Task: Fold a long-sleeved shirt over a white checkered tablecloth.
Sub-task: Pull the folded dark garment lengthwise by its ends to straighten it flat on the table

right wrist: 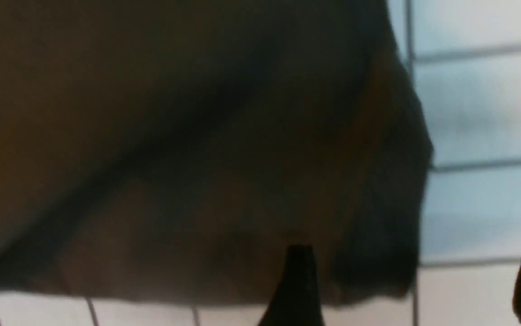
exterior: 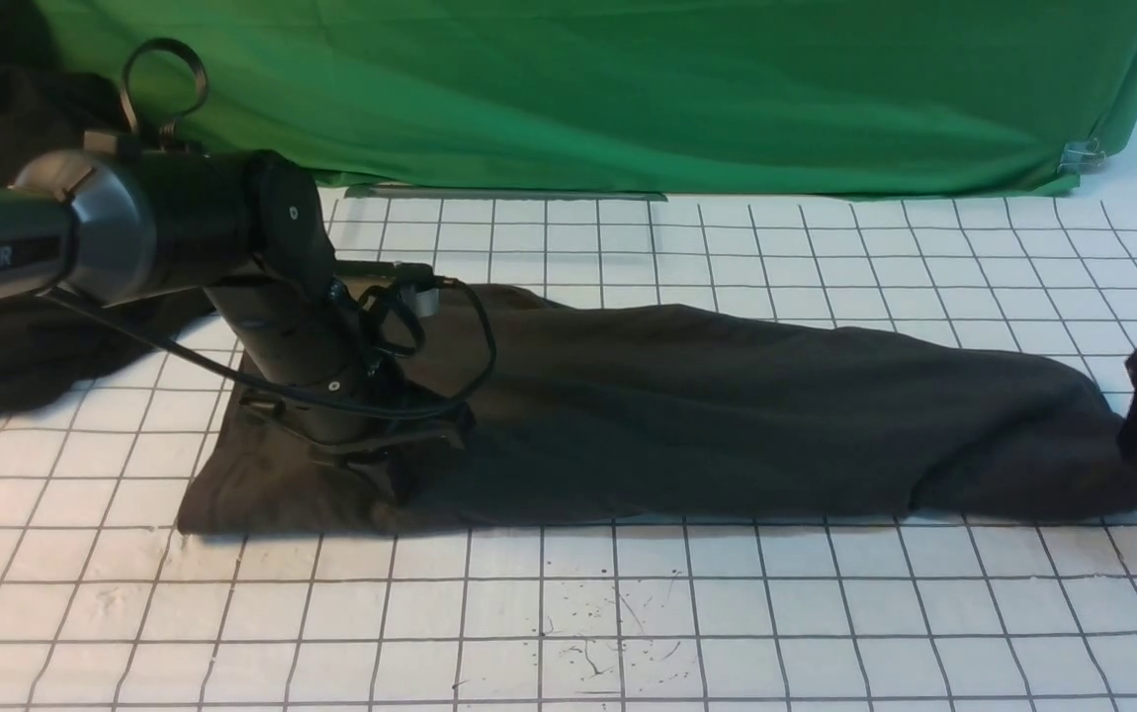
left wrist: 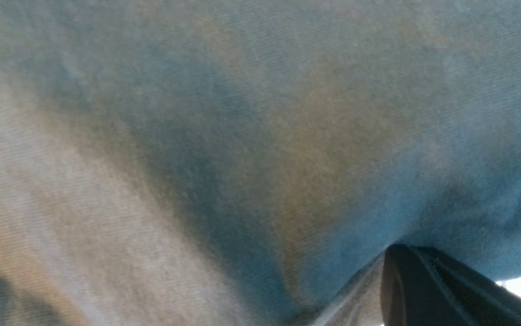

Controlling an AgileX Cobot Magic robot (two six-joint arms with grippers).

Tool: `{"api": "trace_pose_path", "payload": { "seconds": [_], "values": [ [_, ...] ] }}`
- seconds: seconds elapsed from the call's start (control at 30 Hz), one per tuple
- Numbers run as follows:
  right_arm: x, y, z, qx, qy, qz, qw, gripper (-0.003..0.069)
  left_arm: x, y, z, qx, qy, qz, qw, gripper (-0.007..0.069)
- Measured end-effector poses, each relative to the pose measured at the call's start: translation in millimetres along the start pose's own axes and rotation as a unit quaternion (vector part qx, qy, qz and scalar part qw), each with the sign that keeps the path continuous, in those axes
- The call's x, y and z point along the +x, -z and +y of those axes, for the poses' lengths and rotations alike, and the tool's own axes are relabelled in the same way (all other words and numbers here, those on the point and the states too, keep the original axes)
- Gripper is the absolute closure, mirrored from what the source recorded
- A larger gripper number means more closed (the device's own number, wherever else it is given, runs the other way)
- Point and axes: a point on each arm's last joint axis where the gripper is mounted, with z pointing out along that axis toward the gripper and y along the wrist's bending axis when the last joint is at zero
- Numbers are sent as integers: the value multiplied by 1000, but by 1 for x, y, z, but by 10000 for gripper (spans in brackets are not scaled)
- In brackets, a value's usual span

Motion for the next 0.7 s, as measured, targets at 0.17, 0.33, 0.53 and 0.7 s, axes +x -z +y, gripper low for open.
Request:
{"api": "trace_pose_path", "payload": {
  "seconds": [0.17, 0.33, 0.53, 0.7],
  "values": [
    [1, -23, -2, -4, 4, 31, 999, 192, -2, 0, 0, -1, 0, -9, 1000, 628],
    [3, -32, -3, -4, 20, 53, 998, 497, -3, 0, 0, -1, 0, -16, 1000, 628],
    [-4, -18, -9, 35, 38, 34, 998, 617, -3, 0, 1, -5, -6, -15, 1000, 628],
    [-9, -8, -11, 54, 46, 39, 997, 589, -2, 0, 1, -5, -7, -13, 1000, 628]
  ]
}}
